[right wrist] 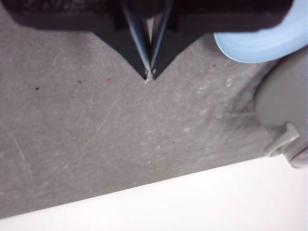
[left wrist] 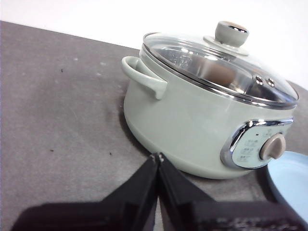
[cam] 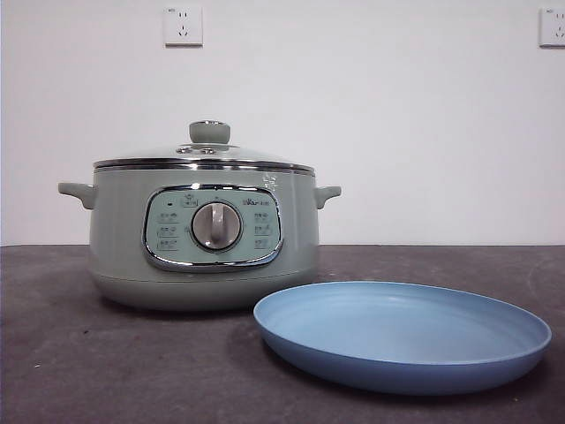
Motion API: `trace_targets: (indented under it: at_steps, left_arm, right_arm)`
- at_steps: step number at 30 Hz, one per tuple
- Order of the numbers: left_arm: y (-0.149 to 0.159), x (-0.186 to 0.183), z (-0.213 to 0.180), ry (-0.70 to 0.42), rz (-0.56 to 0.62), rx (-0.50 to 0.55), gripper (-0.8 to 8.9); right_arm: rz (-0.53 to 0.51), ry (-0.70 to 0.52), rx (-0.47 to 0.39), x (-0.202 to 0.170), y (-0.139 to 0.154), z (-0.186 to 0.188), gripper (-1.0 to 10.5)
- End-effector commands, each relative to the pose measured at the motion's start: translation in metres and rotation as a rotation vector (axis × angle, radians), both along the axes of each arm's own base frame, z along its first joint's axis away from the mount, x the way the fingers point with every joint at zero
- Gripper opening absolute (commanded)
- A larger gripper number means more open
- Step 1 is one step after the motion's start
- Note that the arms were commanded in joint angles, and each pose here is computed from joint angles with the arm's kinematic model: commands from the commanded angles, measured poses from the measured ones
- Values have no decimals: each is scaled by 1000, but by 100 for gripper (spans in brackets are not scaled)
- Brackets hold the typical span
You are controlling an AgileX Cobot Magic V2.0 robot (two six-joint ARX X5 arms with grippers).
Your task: Take the potato out from the steamer,put the potato on the plate,close the lid
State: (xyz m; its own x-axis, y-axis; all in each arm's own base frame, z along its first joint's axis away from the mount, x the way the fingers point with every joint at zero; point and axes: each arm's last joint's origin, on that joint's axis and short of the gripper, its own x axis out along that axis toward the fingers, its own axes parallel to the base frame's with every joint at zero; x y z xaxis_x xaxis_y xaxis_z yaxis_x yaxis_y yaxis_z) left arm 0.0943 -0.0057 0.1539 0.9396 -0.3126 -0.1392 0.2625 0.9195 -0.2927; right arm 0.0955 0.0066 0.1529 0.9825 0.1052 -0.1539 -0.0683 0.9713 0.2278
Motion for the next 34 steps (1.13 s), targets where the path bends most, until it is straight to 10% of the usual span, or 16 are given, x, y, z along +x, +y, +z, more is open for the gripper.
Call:
trace_targets:
  at_steps: [1, 15, 34]
  left_arm:
    - [0, 0, 1, 14, 9, -70, -8]
    - [-2, -23, 75, 11, -33, -100, -8]
    - [-8, -3, 171, 209, -385, 112, -8]
  right_arm:
    - [-12, -3, 121, 0, 0, 1, -8]
    - [175, -15, 233, -7, 6, 71, -12]
    - [717, 299, -67, 6, 22, 189, -11]
